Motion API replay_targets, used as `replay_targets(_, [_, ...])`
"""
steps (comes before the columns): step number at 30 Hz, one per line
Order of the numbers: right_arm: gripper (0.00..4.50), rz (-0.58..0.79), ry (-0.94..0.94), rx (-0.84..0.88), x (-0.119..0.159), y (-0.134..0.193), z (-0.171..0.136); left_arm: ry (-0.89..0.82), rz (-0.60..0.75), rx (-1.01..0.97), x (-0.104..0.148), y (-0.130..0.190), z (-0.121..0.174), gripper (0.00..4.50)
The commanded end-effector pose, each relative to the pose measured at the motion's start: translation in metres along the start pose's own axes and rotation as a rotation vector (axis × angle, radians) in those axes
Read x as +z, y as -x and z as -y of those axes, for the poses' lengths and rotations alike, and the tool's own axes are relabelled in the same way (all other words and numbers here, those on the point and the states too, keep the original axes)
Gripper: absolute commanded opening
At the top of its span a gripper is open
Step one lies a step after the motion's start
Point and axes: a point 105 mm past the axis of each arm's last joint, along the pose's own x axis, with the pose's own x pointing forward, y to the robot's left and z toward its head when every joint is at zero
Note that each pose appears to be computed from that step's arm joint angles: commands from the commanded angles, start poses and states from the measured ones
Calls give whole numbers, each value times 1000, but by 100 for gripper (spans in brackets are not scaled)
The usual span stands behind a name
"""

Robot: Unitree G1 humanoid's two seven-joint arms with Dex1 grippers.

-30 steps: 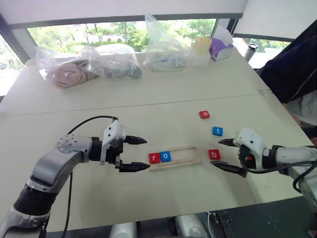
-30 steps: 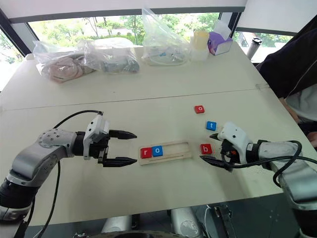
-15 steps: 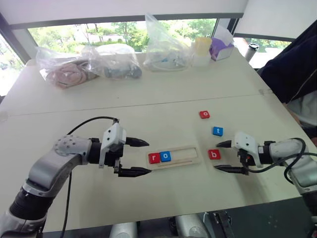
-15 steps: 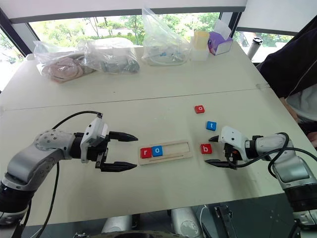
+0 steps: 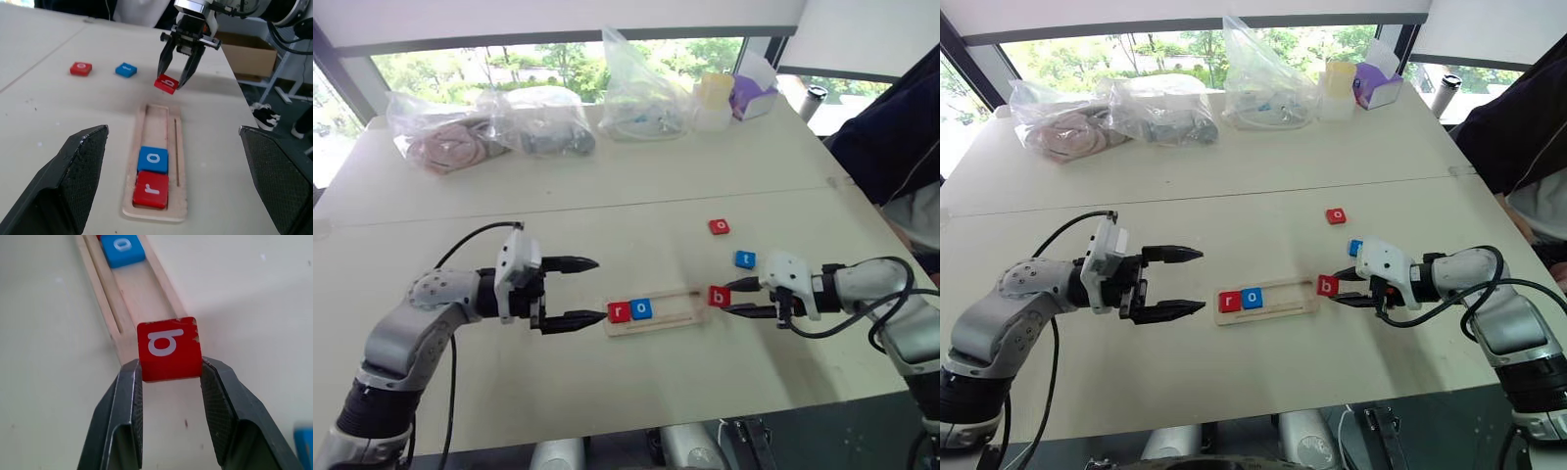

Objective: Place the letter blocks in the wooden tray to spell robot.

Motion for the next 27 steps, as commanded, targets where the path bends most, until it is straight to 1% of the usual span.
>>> replay_targets(1, [108,59,48,63,20,-20,-7,-98,62,10,15,3,-3,450])
replay_targets(4, [108,73,64,86,24,-38,-6,-111,91,16,18,2,-4,450])
replay_targets(11, [108,76,77,111,26,-51,-3,-109,90,9,14,1,1,450])
replay_targets(27, [108,40,110,150,20,-59,-4,-114,94,8,14,-4,2,450])
